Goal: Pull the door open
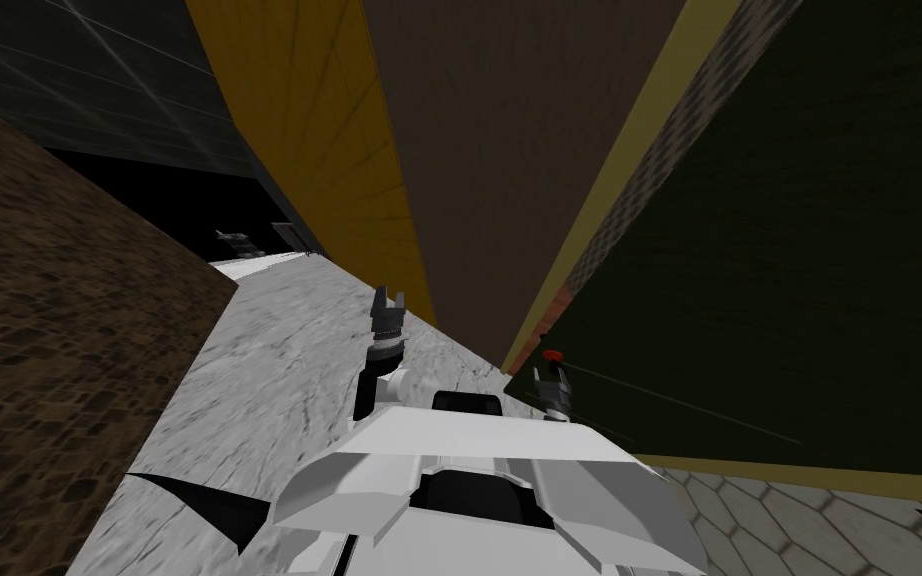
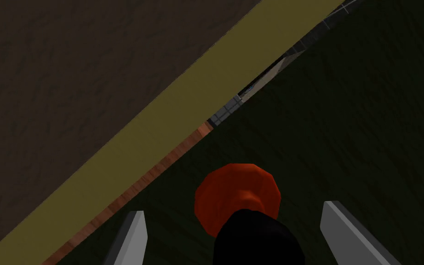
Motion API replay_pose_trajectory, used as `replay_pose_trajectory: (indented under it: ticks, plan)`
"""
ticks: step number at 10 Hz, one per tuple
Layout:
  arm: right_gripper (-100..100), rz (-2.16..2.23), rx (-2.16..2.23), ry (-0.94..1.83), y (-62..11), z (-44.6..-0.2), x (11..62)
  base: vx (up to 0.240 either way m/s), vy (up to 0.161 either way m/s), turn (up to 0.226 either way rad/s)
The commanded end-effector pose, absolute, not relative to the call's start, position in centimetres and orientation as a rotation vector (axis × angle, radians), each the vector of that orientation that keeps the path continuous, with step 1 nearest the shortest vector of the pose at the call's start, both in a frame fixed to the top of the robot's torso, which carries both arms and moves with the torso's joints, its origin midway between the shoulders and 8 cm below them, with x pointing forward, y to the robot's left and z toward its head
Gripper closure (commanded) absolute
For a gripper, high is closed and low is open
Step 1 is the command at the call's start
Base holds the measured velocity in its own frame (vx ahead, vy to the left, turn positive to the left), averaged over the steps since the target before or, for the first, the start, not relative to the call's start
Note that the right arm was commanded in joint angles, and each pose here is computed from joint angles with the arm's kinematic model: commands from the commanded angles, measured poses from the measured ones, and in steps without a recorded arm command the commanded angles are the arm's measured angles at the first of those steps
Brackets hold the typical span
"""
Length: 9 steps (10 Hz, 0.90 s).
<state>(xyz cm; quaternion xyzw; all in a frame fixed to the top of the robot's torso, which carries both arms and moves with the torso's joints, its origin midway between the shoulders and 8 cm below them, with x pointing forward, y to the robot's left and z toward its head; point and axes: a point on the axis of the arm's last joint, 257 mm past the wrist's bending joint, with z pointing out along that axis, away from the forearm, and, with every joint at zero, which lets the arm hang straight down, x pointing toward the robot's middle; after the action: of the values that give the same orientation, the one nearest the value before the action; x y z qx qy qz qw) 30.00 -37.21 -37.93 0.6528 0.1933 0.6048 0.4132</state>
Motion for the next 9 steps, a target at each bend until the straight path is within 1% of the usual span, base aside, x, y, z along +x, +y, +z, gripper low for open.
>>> replay_pose_trajectory:
  ticks: [1,9]
  plan:
    - [-100,1.559,1.673,0.433,-37.36,-37.96,30.03,-0.059,-0.006,0.042]
    - [-100,1.711,1.794,0.196,-37.96,-38.15,30.09,-0.059,-0.001,0.040]
